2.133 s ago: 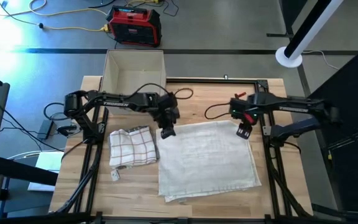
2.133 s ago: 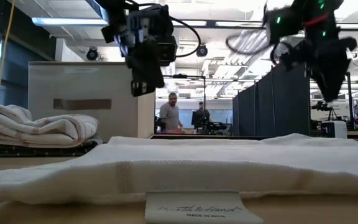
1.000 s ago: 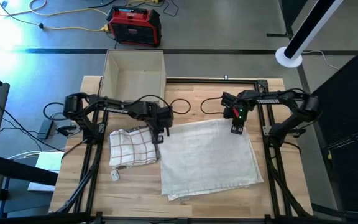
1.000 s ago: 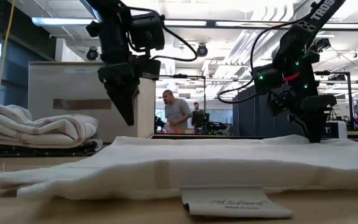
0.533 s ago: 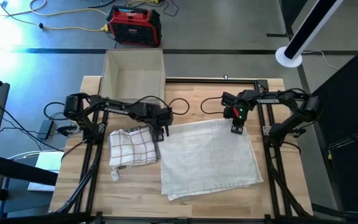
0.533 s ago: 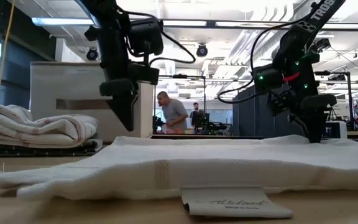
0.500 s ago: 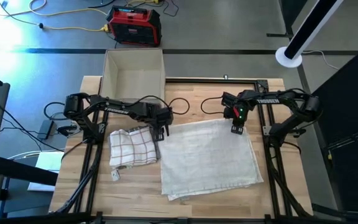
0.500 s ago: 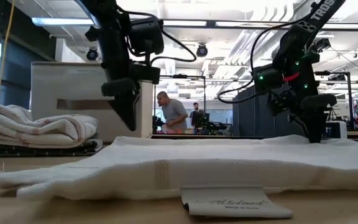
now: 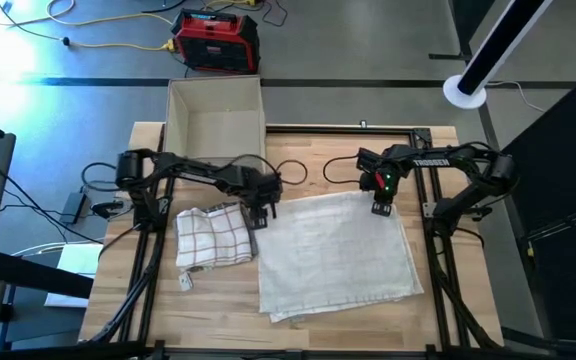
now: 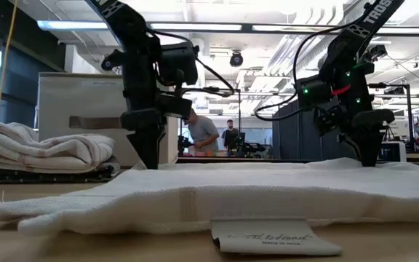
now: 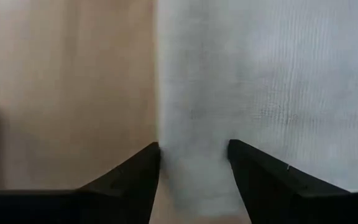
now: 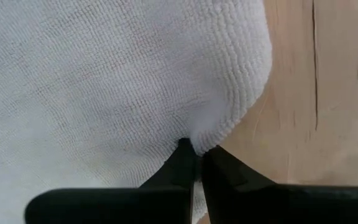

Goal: Fold towel
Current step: Fold the white towel

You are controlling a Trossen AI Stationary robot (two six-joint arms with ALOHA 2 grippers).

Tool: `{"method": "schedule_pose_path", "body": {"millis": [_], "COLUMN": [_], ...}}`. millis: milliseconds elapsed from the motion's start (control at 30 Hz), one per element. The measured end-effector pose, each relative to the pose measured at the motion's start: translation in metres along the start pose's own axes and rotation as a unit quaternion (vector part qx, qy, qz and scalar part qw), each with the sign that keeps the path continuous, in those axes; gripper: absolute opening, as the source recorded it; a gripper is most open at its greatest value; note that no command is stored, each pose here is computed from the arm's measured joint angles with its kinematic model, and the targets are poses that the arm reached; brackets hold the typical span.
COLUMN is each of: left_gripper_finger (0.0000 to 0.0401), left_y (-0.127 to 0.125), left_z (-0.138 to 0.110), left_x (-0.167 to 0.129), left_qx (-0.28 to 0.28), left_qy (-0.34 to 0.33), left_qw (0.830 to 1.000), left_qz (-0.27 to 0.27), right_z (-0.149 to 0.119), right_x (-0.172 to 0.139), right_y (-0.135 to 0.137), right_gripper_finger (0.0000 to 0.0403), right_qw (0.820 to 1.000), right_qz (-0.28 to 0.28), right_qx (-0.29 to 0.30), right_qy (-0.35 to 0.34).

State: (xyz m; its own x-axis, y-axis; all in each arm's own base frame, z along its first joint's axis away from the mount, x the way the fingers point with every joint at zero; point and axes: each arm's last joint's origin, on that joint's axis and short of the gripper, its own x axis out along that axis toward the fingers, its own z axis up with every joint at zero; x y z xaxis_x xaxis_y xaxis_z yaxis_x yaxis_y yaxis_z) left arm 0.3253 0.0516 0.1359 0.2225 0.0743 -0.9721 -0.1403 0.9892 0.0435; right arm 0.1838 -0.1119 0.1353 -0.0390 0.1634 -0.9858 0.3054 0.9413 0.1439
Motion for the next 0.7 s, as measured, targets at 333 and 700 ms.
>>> {"method": "schedule_pose_path", "body": {"millis": [333, 700], "left_gripper_finger": [0.0069, 0.0008], "left_y": [0.000, 0.009], "left_z": [-0.002, -0.001], "left_x": [0.001, -0.050], "left_qx": [-0.040, -0.076], "left_qy": [0.009, 0.020], "left_qw": [0.999, 0.993], "left_qz": [-0.025, 0.085], "right_z": [0.000, -0.013], "right_x": [0.000, -0.050], "right_y": [0.001, 0.008], "right_gripper_finger": [0.0004, 0.0000], "right_qw": [1.000, 0.996], "right_qz": [0.008, -0.052], "right_qx": [-0.002, 0.046], "right_qy": [-0.001, -0.061]}}
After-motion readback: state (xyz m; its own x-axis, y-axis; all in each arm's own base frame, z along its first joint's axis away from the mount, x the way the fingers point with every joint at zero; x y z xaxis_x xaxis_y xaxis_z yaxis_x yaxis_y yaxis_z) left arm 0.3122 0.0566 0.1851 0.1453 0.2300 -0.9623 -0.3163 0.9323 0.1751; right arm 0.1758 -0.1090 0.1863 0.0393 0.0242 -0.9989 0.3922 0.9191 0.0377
